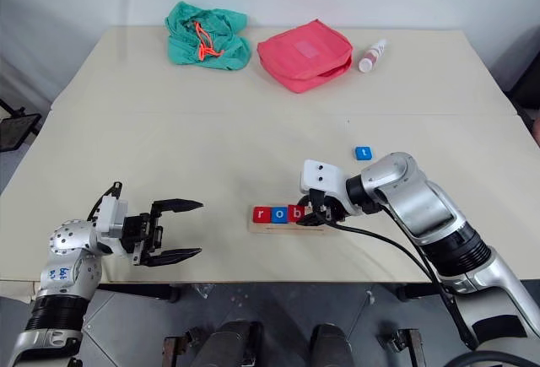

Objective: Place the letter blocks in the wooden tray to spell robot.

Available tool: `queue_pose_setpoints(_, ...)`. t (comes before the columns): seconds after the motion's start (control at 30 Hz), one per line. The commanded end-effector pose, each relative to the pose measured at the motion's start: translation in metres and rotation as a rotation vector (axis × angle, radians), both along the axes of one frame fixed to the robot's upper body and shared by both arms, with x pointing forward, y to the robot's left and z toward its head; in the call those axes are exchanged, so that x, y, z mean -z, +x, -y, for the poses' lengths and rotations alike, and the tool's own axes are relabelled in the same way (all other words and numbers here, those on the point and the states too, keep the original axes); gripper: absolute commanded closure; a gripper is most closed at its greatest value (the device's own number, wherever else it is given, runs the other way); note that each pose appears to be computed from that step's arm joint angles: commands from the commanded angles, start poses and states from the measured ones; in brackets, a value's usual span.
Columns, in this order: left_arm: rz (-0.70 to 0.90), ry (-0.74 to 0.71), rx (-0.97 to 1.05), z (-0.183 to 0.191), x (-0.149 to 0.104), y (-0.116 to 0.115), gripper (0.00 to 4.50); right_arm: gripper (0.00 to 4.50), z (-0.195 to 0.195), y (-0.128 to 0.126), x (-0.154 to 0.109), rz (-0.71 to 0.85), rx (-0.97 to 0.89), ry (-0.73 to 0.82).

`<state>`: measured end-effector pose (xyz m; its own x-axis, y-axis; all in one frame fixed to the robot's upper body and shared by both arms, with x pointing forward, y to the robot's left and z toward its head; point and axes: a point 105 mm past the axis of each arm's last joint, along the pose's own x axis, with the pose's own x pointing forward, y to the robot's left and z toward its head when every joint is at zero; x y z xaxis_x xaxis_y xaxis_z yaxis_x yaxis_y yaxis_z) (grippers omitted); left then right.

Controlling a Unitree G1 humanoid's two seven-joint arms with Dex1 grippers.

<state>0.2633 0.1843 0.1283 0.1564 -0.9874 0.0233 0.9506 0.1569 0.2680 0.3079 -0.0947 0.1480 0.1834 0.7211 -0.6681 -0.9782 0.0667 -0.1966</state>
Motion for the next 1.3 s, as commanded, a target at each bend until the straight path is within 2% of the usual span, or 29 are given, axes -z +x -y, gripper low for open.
queue_pose_setpoints(0.03, 0.044, -0.002, -0.016, -0.007, -0.008, -0.003, 0.0, 3.04, -0.004, 0.004, -0.007, 0.041, -0.018, -0.003)
queue_pose_setpoints(0.27, 0.05, -0.005, -0.029, -0.007, -0.009, -0.005, 0.0, 3.04, -0.002, 0.01, -0.003, 0.045, -0.015, -0.024)
queue_pose_setpoints(0.53, 0.049, -0.009, -0.035, -0.005, -0.008, -0.003, 0.0, 0.2, -0.003, 0.001, -0.011, 0.041, -0.036, -0.006)
queue_pose_setpoints(0.57, 0.049, -0.009, -0.036, -0.005, -0.008, -0.003, 0.0, 0.06, -0.003, 0.001, -0.013, 0.042, -0.035, -0.001)
queue_pose_setpoints(0.87, 0.05, -0.015, -0.025, -0.001, -0.009, 0.003, 0.0, 0.06, 0.01, -0.003, -0.02, 0.064, 0.022, 0.039)
queue_pose_setpoints(1.1, 0.046, -0.019, -0.016, 0.001, -0.009, 0.008, 0.0, 0.06, 0.037, -0.016, -0.023, 0.082, 0.139, 0.199)
queue_pose_setpoints(1.17, 0.045, -0.021, -0.012, 0.001, -0.009, 0.009, 0.0, 0.06, 0.05, -0.014, -0.031, 0.117, 0.213, 0.311)
queue_pose_setpoints(1.3, 0.042, -0.021, -0.007, 0.002, -0.009, 0.01, 0.0, 0.06, 0.091, -0.009, -0.023, 0.157, 0.399, 0.319)
